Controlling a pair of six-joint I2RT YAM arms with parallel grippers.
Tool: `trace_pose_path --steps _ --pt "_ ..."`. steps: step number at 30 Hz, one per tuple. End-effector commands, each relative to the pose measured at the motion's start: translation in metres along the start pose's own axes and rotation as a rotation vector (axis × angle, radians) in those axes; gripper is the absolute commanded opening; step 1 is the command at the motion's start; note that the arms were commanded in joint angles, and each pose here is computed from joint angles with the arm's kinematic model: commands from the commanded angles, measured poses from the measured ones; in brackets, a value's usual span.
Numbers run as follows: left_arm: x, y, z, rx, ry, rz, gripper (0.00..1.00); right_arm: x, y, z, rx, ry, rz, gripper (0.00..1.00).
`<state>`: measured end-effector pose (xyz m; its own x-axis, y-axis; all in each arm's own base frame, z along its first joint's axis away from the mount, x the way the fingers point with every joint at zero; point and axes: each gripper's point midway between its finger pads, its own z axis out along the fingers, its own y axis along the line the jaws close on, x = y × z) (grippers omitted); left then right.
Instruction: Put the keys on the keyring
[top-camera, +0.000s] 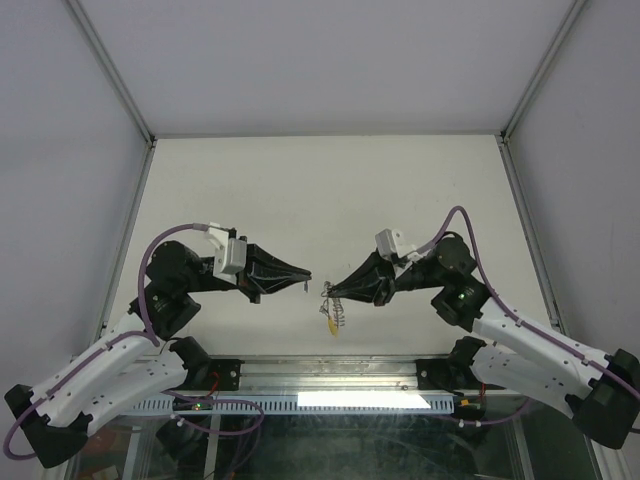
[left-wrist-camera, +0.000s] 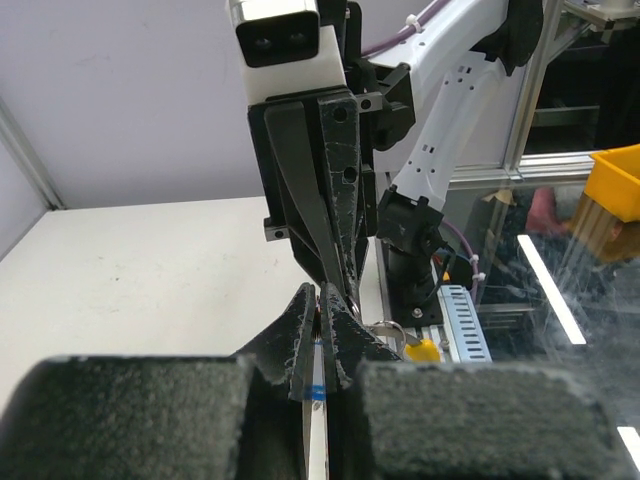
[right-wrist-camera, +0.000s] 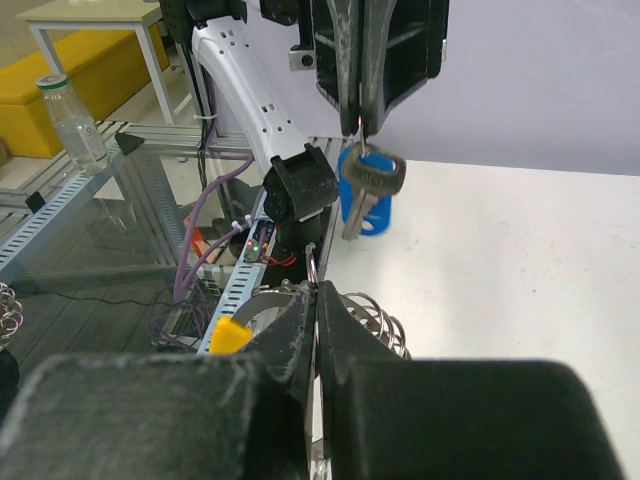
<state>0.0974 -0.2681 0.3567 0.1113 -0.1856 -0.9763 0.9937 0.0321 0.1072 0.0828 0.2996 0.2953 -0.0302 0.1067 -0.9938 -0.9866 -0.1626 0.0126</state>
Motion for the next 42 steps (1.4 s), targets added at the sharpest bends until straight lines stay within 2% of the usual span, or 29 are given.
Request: trace_pose_path --steps 1,42 --pt "-0.019 -0.004 0.004 0.049 -0.042 0.044 0.00 -0.042 0.001 0.008 -0.039 -0.096 -0.090 0.00" --pt "-0.008 -0.009 0.008 0.107 -0.013 0.013 0.00 -0.052 -0.004 0.023 -0.081 -0.141 -0.093 0.00"
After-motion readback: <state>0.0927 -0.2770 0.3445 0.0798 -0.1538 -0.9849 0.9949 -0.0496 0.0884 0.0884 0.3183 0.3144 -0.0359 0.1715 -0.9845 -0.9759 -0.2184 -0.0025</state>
